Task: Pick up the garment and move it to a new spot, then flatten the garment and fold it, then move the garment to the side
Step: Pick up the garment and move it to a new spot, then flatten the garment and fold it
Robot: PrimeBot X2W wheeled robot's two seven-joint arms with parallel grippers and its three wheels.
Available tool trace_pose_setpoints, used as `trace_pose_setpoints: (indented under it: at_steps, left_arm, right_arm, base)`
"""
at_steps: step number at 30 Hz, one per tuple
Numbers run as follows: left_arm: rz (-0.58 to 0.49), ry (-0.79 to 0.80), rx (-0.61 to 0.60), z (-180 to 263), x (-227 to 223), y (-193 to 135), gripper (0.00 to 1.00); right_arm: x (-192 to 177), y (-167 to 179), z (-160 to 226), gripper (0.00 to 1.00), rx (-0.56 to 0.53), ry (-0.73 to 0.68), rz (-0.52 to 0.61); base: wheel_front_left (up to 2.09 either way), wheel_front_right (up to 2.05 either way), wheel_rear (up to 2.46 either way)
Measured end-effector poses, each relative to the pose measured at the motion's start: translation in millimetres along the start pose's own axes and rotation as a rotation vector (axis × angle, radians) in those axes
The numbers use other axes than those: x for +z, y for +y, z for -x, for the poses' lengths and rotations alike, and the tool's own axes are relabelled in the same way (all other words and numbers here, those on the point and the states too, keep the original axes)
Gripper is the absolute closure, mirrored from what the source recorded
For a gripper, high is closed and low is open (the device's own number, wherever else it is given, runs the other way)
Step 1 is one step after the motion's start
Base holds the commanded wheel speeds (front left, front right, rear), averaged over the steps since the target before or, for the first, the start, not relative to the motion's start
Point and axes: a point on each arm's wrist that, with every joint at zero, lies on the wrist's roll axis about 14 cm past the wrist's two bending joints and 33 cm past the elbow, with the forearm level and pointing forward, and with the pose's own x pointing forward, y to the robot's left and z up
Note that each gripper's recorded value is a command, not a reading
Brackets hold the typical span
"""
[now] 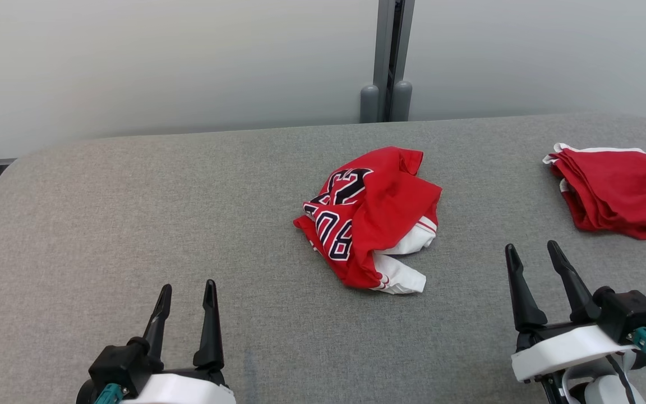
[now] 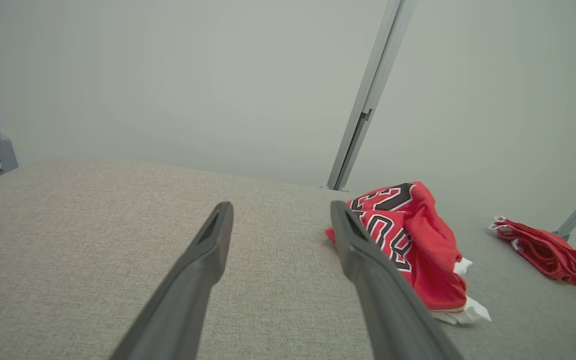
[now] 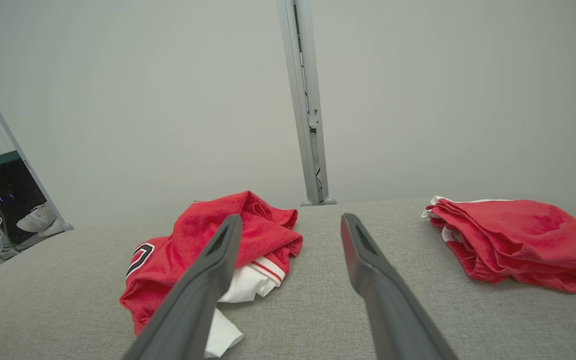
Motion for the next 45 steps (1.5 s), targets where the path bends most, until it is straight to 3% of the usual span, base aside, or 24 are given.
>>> trace_pose_setpoints:
  at_steps: [21,32,41,42,45]
  left_arm:
    - [-0.003,0.009,0.028,10,-4,10,0.0]
    - [-0.002,0.005,0.085,13,-3,28,0.0]
    - [-0.006,-0.005,0.197,25,1,60,0.0]
    - [-0.007,-0.006,0.209,27,2,63,0.0]
    - [-0.009,-0.008,0.231,31,2,69,0.0]
  right_arm:
    - [-14,20,-3,0.0,0.061,0.052,-0.001]
    - [-79,102,-8,0.0,0.319,0.278,-0.003]
    - [-128,124,-31,0.0,0.428,0.422,0.13]
    - [-133,126,-33,0.55,0.436,0.439,0.14]
    - [-136,130,-40,1.0,0.448,0.447,0.144]
  base:
    - [0.0,0.0,0.0]
    - [0.0,0.0,0.0]
    - [0.0,0.0,0.0]
    - [0.0,0.0,0.0]
    - [0.0,0.0,0.0]
